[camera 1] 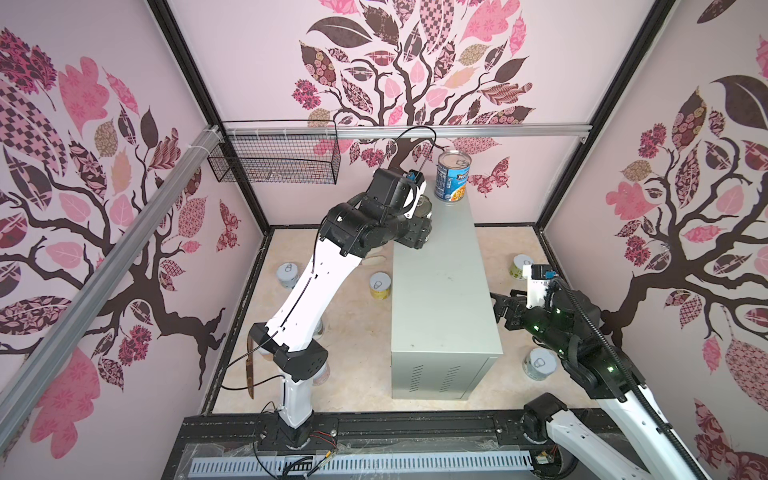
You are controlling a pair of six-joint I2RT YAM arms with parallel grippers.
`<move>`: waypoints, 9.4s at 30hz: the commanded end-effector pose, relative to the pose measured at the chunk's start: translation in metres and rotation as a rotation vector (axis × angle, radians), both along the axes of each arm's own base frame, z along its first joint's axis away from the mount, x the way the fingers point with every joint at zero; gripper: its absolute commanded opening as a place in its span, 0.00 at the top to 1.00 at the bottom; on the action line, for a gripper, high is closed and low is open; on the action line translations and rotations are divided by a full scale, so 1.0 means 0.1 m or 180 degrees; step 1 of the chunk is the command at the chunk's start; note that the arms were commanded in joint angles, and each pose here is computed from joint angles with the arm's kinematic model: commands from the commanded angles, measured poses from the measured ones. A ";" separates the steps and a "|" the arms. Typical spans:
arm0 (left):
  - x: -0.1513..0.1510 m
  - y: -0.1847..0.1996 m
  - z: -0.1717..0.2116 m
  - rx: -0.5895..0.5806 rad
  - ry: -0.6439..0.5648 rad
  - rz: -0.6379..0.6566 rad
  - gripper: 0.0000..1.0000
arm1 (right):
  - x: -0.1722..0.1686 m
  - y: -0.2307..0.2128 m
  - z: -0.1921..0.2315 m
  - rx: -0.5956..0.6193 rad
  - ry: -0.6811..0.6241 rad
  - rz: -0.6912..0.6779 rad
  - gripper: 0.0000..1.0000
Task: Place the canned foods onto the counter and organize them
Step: 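Carry the dark can with the left gripper up over the cabinet top, then move the dark can with the left gripper beside the Progresso can, then lower the dark can onto the cabinet top next to the Progresso can, then open the left gripper and draw it back from the dark can, then lower the right gripper onto the green-labelled can and grasp it while the left gripper hovers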
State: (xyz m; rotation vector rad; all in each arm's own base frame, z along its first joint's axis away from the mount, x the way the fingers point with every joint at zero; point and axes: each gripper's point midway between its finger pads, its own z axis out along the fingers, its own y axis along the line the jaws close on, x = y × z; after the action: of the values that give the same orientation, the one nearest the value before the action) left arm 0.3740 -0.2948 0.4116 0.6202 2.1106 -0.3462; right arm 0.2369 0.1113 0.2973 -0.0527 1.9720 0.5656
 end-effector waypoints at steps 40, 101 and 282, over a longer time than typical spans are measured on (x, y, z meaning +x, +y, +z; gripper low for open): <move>-1.01 0.35 0.93 -0.1424 -0.0801 -0.0508 0.02 | -0.41 0.01 0.34 0.0230 0.0065 0.0232 0.00; 0.26 -0.16 0.08 -0.0935 -0.1413 0.0074 0.28 | -0.34 0.20 0.12 0.0242 0.0158 0.0376 0.00; -1.61 1.84 -1.71 -0.0750 0.0140 0.0974 0.02 | 2.62 -2.20 -2.18 -0.0768 0.1540 -0.2657 0.00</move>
State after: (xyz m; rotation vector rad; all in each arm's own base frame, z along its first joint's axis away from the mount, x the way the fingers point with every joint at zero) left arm 0.2113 -0.1107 0.2463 0.1384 2.1259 -0.4413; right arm 0.4911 -0.0996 0.0853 0.7977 2.2385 -0.1978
